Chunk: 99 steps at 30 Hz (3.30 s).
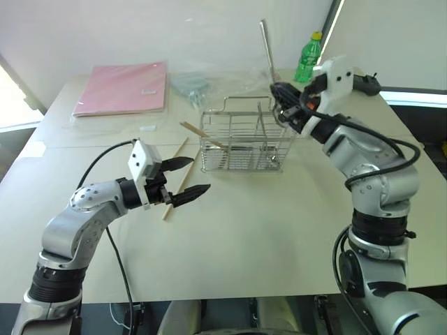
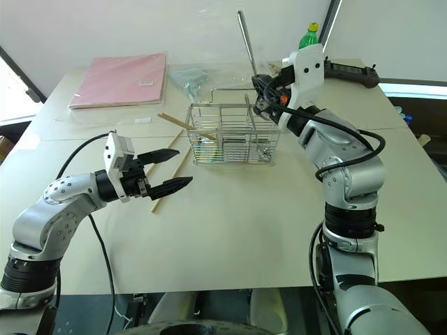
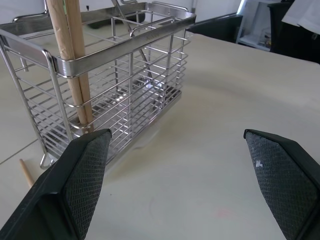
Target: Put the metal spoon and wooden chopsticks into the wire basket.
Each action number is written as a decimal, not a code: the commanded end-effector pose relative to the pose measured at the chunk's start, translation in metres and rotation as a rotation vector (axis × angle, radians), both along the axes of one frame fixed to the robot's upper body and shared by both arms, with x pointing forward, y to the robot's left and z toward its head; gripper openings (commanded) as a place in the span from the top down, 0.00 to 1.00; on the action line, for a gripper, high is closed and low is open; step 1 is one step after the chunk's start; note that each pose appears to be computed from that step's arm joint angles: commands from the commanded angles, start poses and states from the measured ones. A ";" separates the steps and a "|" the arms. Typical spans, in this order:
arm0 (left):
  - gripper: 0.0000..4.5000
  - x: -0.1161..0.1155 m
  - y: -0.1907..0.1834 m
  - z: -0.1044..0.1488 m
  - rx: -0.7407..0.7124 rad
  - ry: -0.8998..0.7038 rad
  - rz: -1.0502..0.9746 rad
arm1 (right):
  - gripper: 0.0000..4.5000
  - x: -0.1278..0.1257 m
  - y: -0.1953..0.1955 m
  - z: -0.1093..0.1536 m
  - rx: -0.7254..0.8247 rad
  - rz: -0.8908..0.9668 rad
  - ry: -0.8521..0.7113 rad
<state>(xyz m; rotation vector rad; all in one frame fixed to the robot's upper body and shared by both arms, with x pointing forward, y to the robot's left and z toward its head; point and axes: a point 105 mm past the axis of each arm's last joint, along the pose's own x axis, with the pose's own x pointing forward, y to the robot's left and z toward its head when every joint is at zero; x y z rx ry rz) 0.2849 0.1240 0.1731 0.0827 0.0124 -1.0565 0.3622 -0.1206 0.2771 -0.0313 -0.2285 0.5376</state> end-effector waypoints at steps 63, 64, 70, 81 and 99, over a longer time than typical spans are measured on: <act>0.00 0.099 0.116 0.003 0.191 -0.041 0.484 | 0.01 -0.142 -0.042 -0.124 -0.281 0.287 0.203; 0.00 0.103 0.112 -0.006 0.212 -0.020 0.479 | 0.01 -0.143 -0.039 -0.125 -0.289 0.300 0.198; 0.00 0.122 0.077 -0.036 0.299 0.036 0.404 | 0.01 -0.142 -0.038 -0.130 -0.316 0.331 0.193; 0.00 0.162 0.048 -0.045 0.305 0.095 0.498 | 0.01 -0.140 -0.035 -0.126 -0.285 0.326 0.175; 0.00 0.173 0.041 -0.023 0.559 0.292 0.527 | 0.01 -0.133 -0.035 -0.117 -0.221 0.256 0.153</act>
